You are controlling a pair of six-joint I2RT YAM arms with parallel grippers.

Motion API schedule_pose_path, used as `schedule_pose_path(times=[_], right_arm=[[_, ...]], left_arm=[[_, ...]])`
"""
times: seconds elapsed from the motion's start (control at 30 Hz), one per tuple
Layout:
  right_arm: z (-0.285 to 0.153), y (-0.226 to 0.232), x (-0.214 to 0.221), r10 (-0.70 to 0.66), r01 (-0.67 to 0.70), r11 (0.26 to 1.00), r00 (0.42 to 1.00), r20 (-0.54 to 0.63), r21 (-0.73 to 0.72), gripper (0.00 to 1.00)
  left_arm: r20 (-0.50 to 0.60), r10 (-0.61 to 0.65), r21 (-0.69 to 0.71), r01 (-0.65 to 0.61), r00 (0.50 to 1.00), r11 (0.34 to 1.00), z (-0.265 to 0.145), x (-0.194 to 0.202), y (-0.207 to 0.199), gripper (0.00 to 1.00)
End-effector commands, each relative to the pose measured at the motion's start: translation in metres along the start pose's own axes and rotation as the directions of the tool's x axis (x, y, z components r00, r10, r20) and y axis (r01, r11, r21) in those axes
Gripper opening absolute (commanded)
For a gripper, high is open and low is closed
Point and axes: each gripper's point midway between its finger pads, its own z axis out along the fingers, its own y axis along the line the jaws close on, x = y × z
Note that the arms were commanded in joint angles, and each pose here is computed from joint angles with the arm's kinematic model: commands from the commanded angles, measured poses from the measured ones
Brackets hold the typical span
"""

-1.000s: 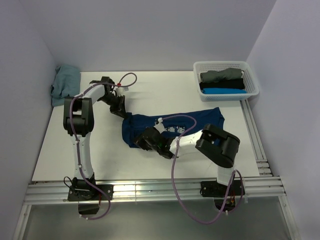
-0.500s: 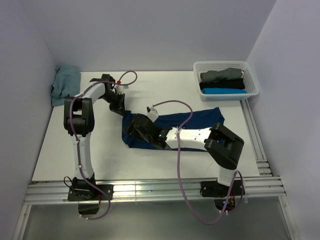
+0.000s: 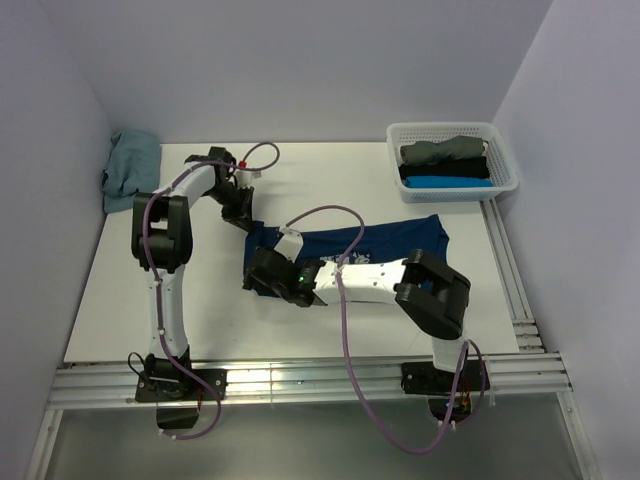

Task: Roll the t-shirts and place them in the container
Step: Roll the tshirt

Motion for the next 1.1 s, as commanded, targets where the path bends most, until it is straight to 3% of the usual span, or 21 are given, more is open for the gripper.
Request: schedule_pose_path(times=[0.0, 0.5, 1.07], right_arm=[[-0.005, 0.006, 0.006, -0.006, 0.006, 1.000, 0.999, 0.033, 0.004, 0.71], [0.014, 0.002, 0.006, -0.027, 0.030, 0.999, 0.992, 0.126, -0.022, 0.78], [0.035, 0.003, -0.005, 0.011, 0.002, 0.998, 0.976, 0.217, -0.058, 0.80]], left_arm=[[0.015, -0.002, -0.016, 0.002, 1.000, 1.000, -0.003, -0.010, -0.004, 0.00], [0.012, 0.011, -0.028, -0.010, 1.000, 1.000, -0.004, -0.013, -0.006, 0.00], [0.013, 0.008, -0.021, -0.008, 1.000, 1.000, -0.004, -0.016, -0.008, 0.00]])
